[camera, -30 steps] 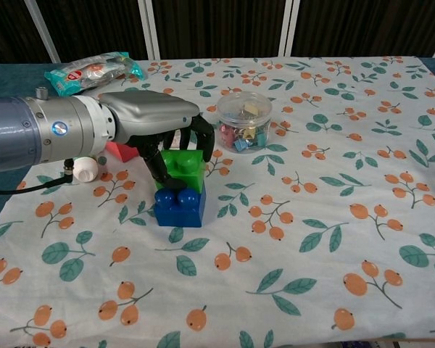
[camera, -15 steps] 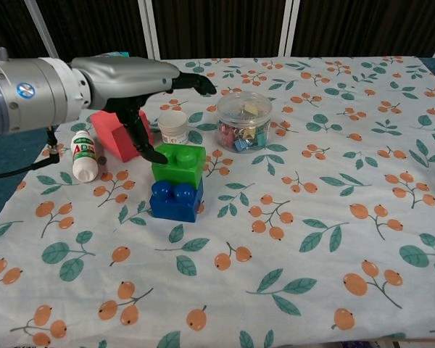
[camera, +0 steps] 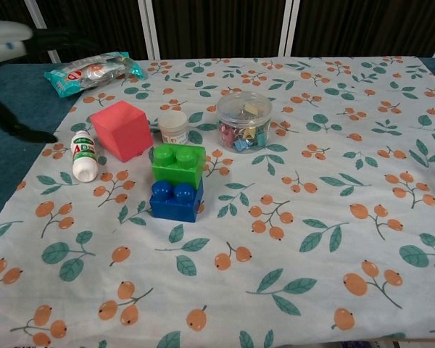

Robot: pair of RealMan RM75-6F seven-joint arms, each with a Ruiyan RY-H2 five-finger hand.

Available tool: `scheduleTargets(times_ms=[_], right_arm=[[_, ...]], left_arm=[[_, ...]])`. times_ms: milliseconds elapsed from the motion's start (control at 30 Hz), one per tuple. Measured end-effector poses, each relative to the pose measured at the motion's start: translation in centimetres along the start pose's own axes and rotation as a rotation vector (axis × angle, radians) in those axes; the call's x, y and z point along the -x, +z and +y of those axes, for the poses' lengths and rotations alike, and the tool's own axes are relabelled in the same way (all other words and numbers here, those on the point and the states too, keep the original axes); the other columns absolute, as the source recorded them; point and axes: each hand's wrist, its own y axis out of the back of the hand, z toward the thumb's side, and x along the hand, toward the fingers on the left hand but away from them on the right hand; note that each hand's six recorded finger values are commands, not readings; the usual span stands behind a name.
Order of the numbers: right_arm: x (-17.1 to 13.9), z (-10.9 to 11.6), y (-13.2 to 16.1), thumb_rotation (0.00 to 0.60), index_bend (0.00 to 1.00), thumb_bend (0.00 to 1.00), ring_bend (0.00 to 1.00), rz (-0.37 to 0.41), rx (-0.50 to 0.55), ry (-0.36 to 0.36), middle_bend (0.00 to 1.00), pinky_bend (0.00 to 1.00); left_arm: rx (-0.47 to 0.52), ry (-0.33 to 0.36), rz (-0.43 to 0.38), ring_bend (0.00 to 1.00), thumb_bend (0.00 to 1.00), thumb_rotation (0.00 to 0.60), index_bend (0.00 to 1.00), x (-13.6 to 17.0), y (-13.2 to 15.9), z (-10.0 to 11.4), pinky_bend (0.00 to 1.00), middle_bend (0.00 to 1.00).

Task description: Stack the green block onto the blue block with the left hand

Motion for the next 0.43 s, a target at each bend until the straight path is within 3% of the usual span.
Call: scheduleTargets(times_ms=[267, 433], right_arm=[[-0.1, 0.0, 0.1, 0.6, 0.0, 0.1, 0.0, 0.008, -0.024, -0.006, 0.0, 0.21], [-0.1, 0.1, 0.1, 0.6, 0.0, 0.1, 0.0, 0.011, -0.029, -0.01, 0.0, 0.21]], left_arm=[[0.008, 0.062, 0.191, 0.0, 0.09, 0.6, 0.0, 9.0, -7.6, -1.6, 0.0, 0.0], [0.016, 0.095, 0.251, 0.0, 0.09, 0.6, 0.0, 11.5, -10.0, -2.1, 0.0, 0.0]])
